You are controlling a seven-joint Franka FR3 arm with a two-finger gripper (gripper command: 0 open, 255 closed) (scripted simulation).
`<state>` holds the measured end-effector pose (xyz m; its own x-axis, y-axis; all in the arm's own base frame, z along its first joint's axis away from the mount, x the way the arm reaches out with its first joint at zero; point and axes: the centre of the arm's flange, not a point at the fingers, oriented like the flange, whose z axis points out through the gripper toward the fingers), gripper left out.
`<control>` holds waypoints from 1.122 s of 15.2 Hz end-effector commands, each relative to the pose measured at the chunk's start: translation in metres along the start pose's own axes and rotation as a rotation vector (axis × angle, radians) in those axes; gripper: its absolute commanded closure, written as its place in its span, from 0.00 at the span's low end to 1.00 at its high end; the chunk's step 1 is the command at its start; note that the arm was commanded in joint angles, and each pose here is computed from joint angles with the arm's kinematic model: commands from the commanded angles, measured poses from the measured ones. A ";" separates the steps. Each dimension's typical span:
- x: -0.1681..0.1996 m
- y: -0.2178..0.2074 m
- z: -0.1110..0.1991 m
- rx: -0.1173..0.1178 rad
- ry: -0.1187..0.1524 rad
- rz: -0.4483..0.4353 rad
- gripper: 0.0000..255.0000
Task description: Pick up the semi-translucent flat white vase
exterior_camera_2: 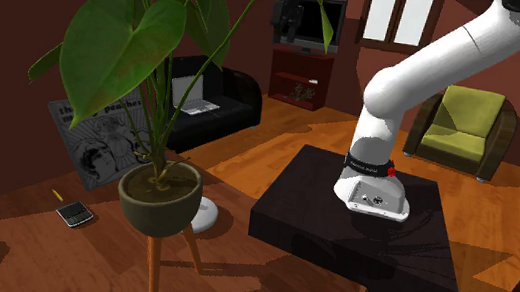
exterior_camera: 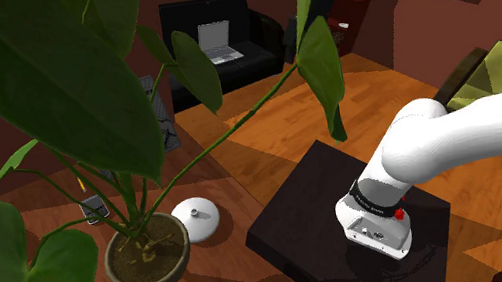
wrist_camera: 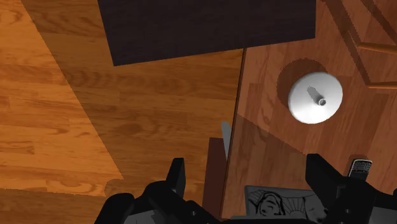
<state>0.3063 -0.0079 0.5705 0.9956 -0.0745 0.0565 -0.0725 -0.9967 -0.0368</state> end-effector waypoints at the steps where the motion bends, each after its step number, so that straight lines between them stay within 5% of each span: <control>1: 0.000 0.000 0.000 0.000 0.000 0.000 0.00; 17: 0.024 -0.123 0.171 -0.009 -0.001 -0.013 0.00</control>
<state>0.3502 0.1104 0.4165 0.9967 -0.0619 0.0532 -0.0606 -0.9978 -0.0266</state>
